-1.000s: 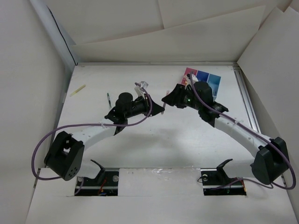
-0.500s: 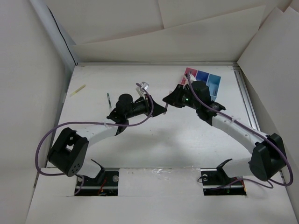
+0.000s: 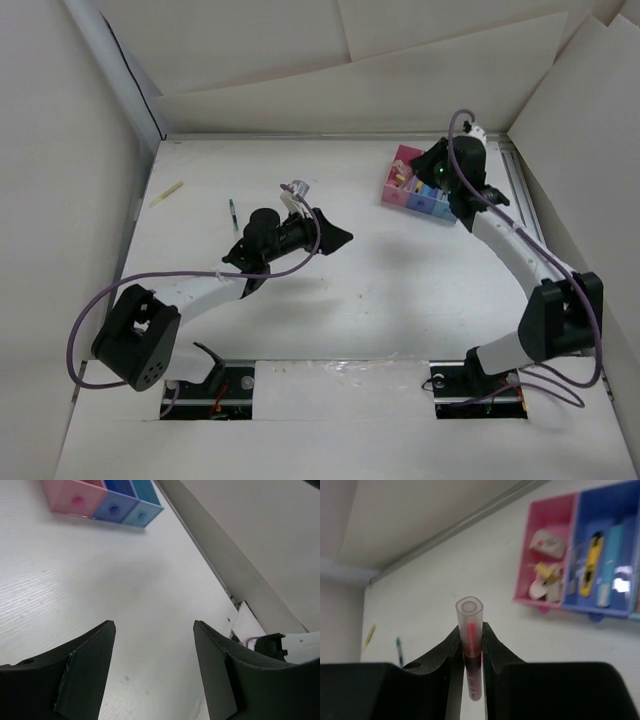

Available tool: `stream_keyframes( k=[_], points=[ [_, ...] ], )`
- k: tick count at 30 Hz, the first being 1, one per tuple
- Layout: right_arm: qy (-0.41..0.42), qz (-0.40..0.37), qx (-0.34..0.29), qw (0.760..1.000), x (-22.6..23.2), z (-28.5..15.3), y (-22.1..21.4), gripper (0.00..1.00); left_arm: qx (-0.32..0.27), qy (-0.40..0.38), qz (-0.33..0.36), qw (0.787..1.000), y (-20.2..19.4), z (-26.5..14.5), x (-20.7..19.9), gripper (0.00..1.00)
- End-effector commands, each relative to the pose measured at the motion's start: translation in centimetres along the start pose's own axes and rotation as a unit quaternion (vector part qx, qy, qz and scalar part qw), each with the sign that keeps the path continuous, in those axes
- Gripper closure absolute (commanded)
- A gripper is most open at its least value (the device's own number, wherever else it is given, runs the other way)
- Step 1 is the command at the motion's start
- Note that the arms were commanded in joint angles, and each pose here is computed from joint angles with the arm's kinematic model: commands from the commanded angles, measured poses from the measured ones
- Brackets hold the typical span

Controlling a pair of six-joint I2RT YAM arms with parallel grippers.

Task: Sort the stationery into containers
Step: Place the pen in the storage box.

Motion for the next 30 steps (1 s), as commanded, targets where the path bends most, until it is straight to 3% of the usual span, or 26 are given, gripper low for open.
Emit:
stream_keyframes(
  k=[1, 3, 6, 12, 16, 25, 30],
  points=[
    [-0.123, 0.001, -0.1, 0.987, -3.2, 2.5, 4.7, 0.94, -0.024, 0.06, 0.037, 0.997, 0.7, -0.9, 0.7, 0.39],
    [-0.178, 0.007, -0.157, 0.972, -4.4, 3.3, 7.7, 0.94, -0.021, 0.079, 0.039, 0.996, 0.4, -1.2, 1.1, 0.39],
    [-0.267, 0.0, -0.181, 0.947, -7.1, 5.2, 8.9, 0.94, -0.02, 0.107, 0.041, 0.993, 0.1, -1.4, 1.6, 0.41],
    [-0.352, -0.035, -0.198, 0.914, -9.8, 8.1, 10.1, 0.94, -0.011, 0.148, 0.045, 0.988, -0.5, -1.5, 2.6, 0.42],
    [-0.373, -0.043, -0.196, 0.906, -11.0, 9.2, 10.2, 0.88, -0.018, 0.156, 0.051, 0.986, -0.1, -1.4, 2.7, 0.43],
    [-0.408, -0.071, -0.182, 0.892, -12.8, 10.3, 9.4, 0.84, -0.018, 0.168, 0.05, 0.984, -0.3, -1.7, 2.9, 0.43],
    [-0.409, -0.077, -0.165, 0.894, -13.4, 10.8, 8.8, 0.65, -0.021, 0.174, 0.05, 0.983, -0.2, -1.7, 3.0, 0.43]
  ],
)
Point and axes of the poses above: each gripper's point midway between its finger pads, its own z axis out along the fingers, its own x axis along the line the jaws close on, y = z × x, the point moved 9 cm from there along -z, back along the fingers, and after that the axes turned 11 degrees about z, right-handed, at the moved point
